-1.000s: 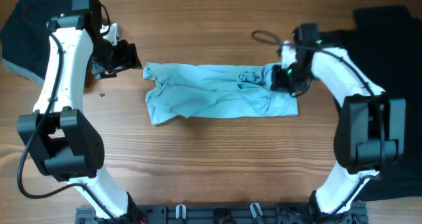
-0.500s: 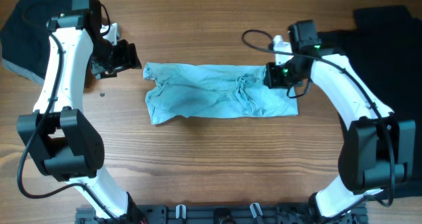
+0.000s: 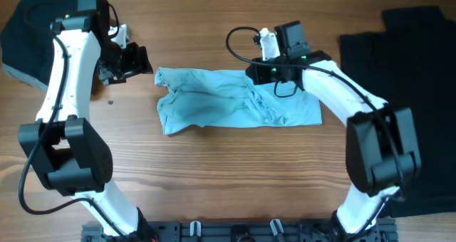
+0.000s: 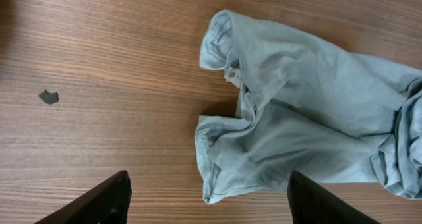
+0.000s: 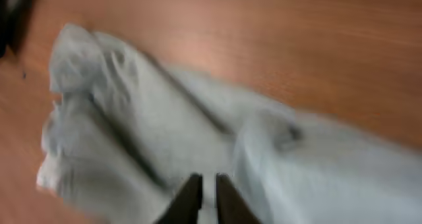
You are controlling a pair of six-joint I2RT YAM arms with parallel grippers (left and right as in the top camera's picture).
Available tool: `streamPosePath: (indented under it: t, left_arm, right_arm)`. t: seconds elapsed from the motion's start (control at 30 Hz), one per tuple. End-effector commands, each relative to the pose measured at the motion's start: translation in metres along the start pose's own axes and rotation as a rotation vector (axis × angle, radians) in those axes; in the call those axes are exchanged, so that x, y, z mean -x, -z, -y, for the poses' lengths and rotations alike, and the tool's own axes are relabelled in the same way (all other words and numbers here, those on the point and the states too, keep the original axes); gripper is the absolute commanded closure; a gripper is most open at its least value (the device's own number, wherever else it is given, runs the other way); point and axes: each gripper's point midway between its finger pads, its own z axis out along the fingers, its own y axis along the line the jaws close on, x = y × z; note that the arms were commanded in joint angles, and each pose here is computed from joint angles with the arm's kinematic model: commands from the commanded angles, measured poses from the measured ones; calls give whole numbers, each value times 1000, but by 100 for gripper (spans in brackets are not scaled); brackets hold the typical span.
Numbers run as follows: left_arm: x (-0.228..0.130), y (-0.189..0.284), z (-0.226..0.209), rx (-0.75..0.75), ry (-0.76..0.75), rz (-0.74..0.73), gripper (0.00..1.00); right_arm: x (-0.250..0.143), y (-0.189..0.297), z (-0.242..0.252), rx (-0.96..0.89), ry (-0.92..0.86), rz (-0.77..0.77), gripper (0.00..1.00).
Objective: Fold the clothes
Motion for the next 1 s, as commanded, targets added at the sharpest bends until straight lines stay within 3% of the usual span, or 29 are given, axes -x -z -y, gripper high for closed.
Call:
streamPosePath:
  t: [0.0,0.23,0.27,0.33,0.43,0.57,0.7,0.97]
  left_arm:
    - [-1,6,2,-14,2,5,24]
    - [0,6,2,-18,2,7,22]
    - [0,6,4,-30,2,5,21]
    - [-1,6,15,-94,0,-1,15]
    - [-3,5,20,-122,2,-11,0]
    - [-17,-11,15,-116,17,-61,0]
    - [-34,-41,14,-139,23,-115,0]
    - [-38,-98,21,-252,-12,-41,0]
  right_arm:
    - [-8,54,20,-103,-63,-29,85]
    - [-104,26,27,-126,-226,-351,96]
    - [-117,17,13,-75,-205,-399,96]
    - [-128,10,-38,160,14,-440,96]
    - [-111,27,-67,229,181,-372,96]
    - [-60,58,-41,30,117,-174,95]
    - [-36,89,15,-244,-95,-44,94]
    - [-32,98,36,-266,-191,-20,94]
